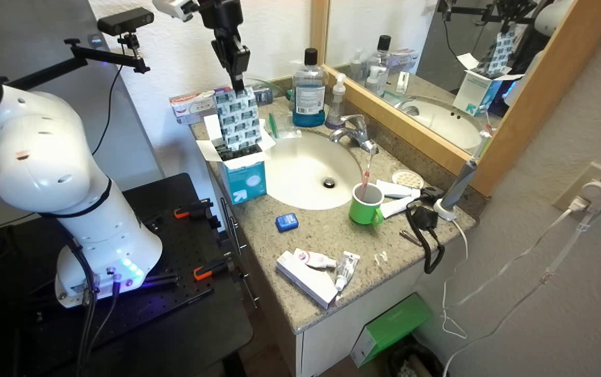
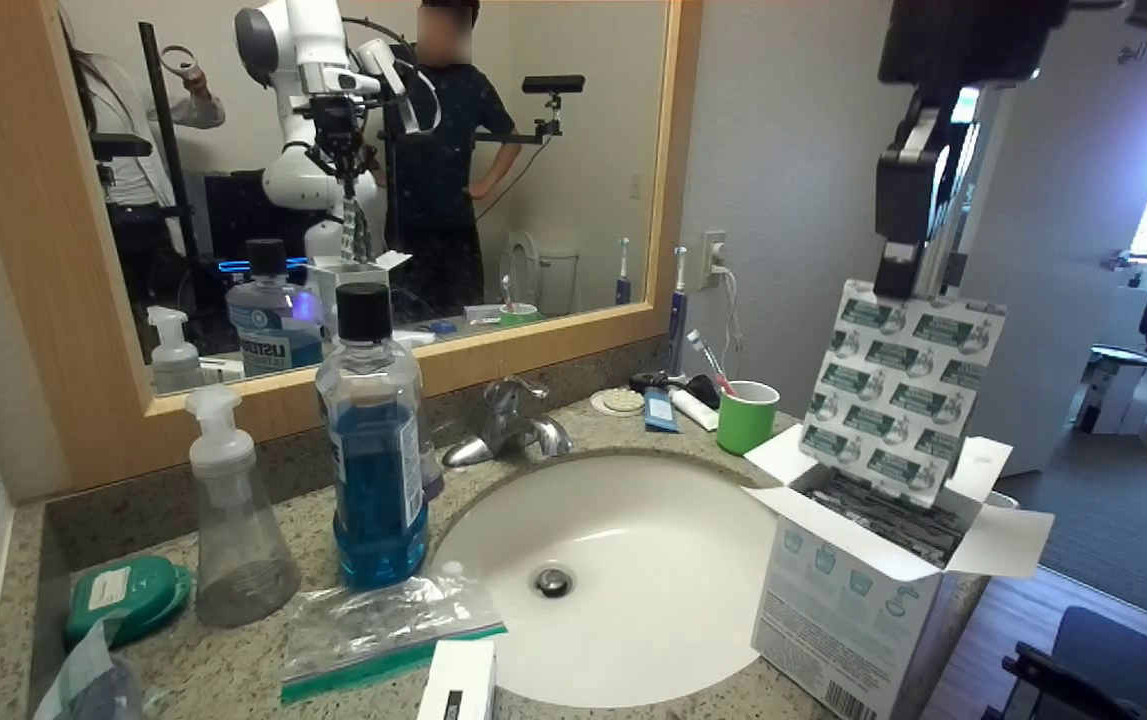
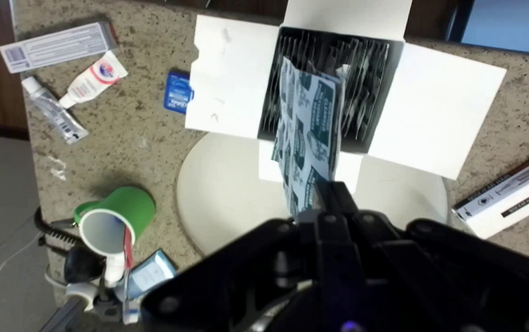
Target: Remove two things from the box and put them on the left of the sink
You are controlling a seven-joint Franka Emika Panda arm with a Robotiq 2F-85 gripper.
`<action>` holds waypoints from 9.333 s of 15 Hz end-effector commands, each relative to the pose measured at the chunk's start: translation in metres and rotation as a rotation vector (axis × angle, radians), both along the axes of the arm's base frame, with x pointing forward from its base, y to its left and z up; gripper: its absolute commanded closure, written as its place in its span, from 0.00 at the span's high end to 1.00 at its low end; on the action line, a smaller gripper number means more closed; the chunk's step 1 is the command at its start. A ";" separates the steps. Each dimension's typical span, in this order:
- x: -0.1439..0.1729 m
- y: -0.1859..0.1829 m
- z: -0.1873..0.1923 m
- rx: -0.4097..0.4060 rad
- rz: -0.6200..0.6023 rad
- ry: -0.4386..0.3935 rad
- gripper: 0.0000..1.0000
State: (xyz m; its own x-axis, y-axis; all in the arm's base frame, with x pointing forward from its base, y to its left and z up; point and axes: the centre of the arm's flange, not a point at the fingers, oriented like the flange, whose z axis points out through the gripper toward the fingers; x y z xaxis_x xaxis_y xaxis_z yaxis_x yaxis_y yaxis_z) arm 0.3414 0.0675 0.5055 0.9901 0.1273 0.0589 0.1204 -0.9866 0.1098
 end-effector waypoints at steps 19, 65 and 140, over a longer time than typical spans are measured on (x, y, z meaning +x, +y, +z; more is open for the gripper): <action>0.103 0.171 0.094 -0.198 0.355 -0.077 0.01; 0.160 0.297 -0.068 0.053 0.737 0.169 0.02; 0.137 0.250 0.061 0.067 0.680 -0.122 1.00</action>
State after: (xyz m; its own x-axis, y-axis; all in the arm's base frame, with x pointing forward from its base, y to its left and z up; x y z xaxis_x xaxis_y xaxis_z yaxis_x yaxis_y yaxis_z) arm 0.4784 0.3179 0.5664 0.6775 0.7095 0.1939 0.7051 -0.7015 0.1036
